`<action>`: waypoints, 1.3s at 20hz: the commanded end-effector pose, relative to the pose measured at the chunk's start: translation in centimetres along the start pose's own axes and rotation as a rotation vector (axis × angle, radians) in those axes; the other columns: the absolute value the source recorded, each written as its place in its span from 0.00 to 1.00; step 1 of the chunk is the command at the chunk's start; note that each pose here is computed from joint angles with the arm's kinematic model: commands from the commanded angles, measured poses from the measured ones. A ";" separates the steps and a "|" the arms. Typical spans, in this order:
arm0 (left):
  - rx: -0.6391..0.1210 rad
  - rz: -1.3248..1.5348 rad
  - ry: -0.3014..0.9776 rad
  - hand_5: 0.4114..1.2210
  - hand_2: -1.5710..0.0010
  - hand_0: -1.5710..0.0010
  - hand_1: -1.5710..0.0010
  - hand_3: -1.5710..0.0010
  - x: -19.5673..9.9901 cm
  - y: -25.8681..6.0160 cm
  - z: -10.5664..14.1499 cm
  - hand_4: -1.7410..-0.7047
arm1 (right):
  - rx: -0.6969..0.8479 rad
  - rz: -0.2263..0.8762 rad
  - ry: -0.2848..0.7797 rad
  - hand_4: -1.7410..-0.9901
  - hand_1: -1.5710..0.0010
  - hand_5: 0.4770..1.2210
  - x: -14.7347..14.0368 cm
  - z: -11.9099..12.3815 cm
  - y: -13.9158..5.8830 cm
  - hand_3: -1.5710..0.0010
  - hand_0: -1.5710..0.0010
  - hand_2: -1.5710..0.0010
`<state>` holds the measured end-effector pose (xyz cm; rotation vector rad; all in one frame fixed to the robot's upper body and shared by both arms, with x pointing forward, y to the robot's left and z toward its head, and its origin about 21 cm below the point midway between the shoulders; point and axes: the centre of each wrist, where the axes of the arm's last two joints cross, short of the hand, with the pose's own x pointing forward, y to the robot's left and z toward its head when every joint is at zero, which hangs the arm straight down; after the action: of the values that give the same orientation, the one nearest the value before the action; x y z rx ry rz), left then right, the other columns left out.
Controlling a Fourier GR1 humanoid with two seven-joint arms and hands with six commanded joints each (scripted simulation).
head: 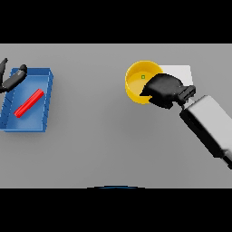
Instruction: Pick up the red beaker and tilt it to pour out 1 green nut into yellow bowl. Pick up the yellow bowl and place it on the metallic measuring scale.
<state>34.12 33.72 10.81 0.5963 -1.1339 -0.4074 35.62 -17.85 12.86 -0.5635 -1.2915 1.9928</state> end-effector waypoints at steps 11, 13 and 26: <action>-0.010 0.012 0.025 0.40 1.00 1.00 1.00 1.00 0.1 -0.4 0.2 0.97 | -0.078 -0.054 0.196 0.00 0.00 1.00 -7.0 0.2 1.2 0.27 0.00 0.01; -0.004 0.004 0.034 0.40 1.00 1.00 1.00 1.00 0.0 -0.3 0.2 0.98 | -0.064 -0.067 0.245 0.00 0.00 1.00 -8.4 0.2 1.8 0.27 0.00 0.02; -0.008 -0.007 0.042 0.37 1.00 1.00 1.00 1.00 -0.1 -0.1 0.5 0.98 | -0.008 -0.223 0.325 0.00 0.00 1.00 -11.8 -0.9 5.6 0.07 0.06 0.13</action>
<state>33.66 33.56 10.80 0.5990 -1.0892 -0.4029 42.36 -27.59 7.31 -0.6842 -1.1086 1.6368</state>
